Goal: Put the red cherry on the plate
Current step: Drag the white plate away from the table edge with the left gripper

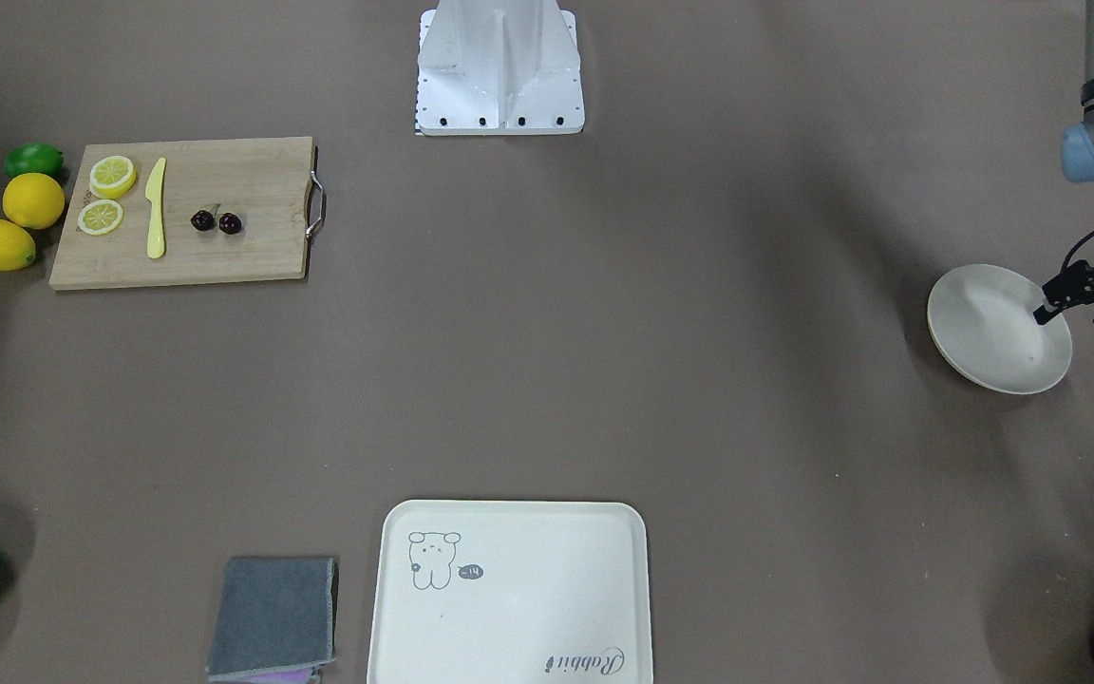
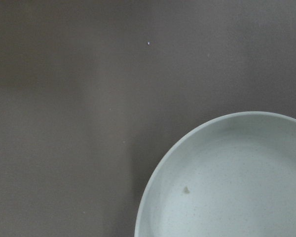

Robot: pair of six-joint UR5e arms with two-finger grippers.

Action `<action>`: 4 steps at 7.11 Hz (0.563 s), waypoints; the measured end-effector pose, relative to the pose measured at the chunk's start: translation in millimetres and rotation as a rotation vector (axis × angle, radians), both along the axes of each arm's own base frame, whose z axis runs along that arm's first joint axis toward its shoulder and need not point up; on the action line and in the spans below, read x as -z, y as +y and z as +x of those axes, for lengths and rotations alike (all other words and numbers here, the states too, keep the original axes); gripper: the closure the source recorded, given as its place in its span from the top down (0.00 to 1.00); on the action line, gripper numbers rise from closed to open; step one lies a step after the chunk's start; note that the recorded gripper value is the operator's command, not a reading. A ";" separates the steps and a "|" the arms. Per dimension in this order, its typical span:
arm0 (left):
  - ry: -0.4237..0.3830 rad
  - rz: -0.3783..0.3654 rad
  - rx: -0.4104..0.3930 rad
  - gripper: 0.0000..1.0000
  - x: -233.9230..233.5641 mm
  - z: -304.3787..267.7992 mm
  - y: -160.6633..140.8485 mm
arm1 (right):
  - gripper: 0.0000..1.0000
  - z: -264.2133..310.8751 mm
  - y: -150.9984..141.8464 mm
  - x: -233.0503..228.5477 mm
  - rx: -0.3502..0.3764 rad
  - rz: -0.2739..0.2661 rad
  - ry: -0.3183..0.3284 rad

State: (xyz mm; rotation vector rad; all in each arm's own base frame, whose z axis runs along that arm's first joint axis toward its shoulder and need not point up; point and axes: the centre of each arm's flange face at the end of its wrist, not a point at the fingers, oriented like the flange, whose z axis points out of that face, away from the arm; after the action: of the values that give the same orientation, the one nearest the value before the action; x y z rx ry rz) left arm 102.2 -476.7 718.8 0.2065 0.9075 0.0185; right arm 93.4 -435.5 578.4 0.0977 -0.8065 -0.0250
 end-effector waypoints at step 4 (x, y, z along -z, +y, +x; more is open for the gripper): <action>-0.004 -0.016 -0.039 0.45 -12.2 16.4 7.6 | 1.00 0.2 3.3 -2.4 -0.011 -0.016 0.000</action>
State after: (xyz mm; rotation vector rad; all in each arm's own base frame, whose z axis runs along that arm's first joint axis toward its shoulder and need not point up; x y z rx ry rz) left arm 118.7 -469.1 731.0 0.1737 0.9069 0.0475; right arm 93.6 -432.1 580.7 0.0867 -0.8061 -0.0080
